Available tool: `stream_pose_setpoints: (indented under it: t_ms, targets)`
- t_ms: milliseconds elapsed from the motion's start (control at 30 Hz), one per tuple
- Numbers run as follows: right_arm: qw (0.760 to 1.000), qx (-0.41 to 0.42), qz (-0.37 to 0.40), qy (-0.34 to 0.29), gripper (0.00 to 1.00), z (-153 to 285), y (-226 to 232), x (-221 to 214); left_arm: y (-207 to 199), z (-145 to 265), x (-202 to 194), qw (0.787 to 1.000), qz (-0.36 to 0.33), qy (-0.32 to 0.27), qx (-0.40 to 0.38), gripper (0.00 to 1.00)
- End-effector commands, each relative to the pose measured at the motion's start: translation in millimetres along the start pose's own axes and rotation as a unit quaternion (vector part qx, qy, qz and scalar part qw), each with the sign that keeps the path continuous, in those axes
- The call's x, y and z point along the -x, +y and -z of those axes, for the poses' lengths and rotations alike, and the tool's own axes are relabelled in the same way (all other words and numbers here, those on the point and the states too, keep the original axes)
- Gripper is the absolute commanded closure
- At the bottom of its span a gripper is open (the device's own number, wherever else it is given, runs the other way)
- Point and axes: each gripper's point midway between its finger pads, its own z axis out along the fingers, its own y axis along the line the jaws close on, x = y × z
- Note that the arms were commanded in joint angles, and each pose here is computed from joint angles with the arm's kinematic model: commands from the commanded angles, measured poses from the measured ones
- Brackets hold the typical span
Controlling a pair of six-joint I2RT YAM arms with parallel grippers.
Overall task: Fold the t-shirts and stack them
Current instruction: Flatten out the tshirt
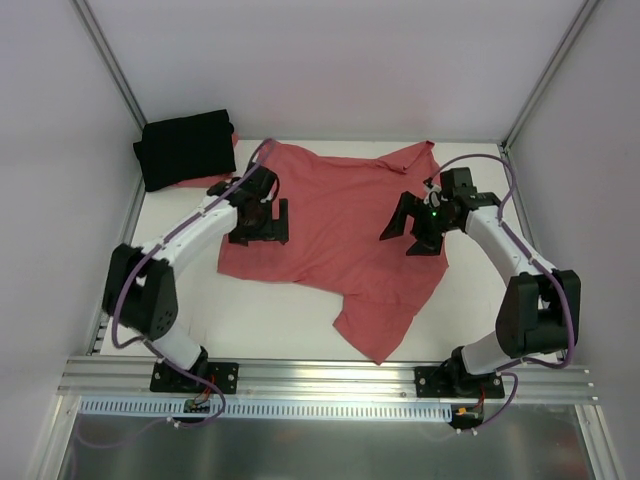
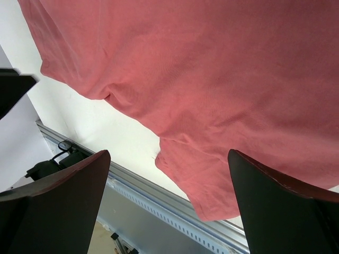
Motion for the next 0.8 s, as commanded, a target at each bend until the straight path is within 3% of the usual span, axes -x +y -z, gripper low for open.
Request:
stream_pose_setpoints:
  t_ms: [0,367,767]
  targets:
    - [0.999,0.016,0.021,-0.019,0.01,24,15,11,11,-48,-7,0.999,-0.024,0.023,0.039,0.01]
    - [0.999,0.02,0.009,-0.029,0.0,42,19,8,14,-94,-30,0.995,-0.011,0.077,0.06,0.01]
    - [0.997,0.052,-0.002,-0.05,0.01,52,30,17,44,-82,-122,0.983,0.026,0.157,0.092,0.01]
